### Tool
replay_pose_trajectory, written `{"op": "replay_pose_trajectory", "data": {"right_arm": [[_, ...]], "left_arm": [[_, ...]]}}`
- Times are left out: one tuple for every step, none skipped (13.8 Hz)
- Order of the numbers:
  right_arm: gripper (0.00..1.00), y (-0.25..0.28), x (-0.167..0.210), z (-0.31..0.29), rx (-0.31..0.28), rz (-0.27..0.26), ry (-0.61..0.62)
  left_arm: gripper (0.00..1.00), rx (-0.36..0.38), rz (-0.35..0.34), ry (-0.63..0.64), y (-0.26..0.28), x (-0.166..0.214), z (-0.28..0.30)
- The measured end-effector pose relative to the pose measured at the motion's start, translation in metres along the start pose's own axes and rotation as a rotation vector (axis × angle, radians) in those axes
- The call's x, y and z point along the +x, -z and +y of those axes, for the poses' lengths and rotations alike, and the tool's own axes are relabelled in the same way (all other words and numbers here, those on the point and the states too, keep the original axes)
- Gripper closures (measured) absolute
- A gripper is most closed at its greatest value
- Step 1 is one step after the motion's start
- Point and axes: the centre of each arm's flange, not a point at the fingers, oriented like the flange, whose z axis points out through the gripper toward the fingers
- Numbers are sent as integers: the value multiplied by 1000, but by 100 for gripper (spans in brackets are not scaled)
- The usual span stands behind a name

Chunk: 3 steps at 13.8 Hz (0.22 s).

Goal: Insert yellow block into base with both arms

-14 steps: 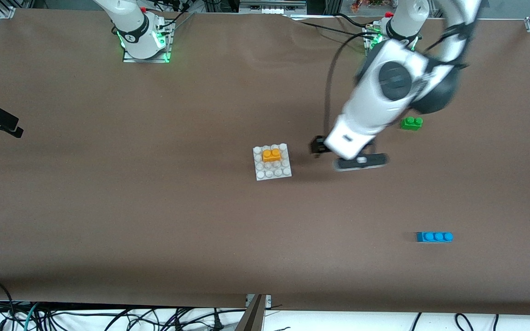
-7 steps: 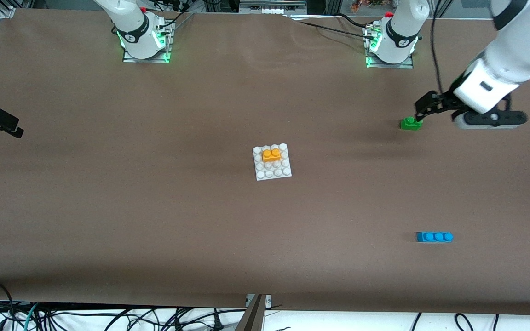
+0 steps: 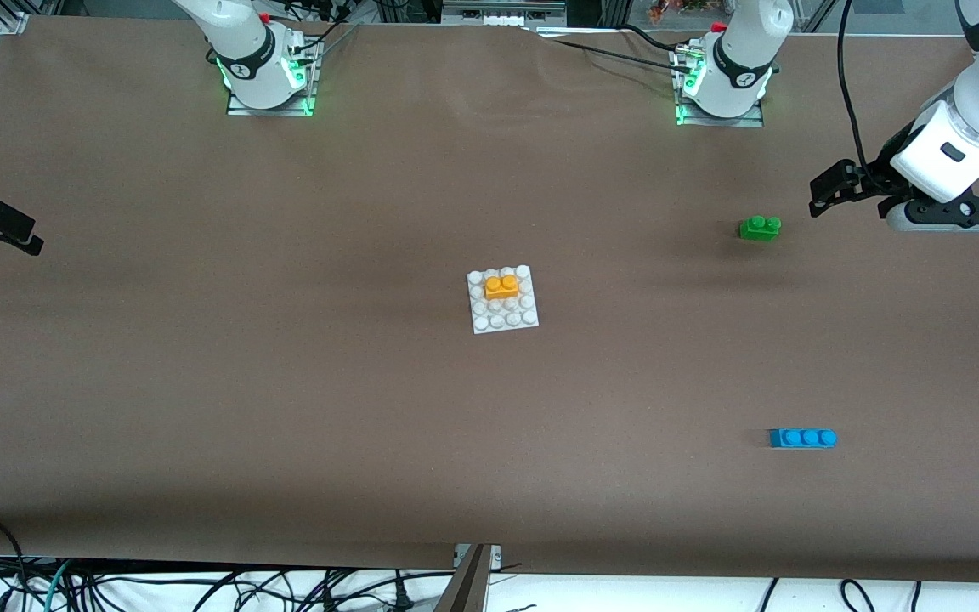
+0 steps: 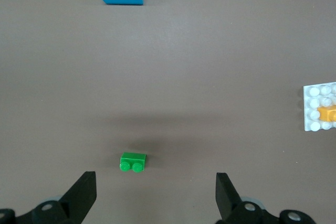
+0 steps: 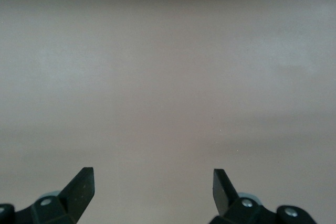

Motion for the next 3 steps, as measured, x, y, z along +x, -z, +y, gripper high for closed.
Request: {"op": "replay_pose_trajectory", "data": {"right_arm": [[0, 0, 0, 0, 0, 0, 0], [0, 0, 0, 0, 0, 0, 0], [0, 0, 0, 0, 0, 0, 0]], "left_arm": [[0, 0, -1, 0, 0, 0, 0], [0, 0, -2, 1, 0, 0, 0], [0, 0, -2, 4, 0, 0, -2]]}}
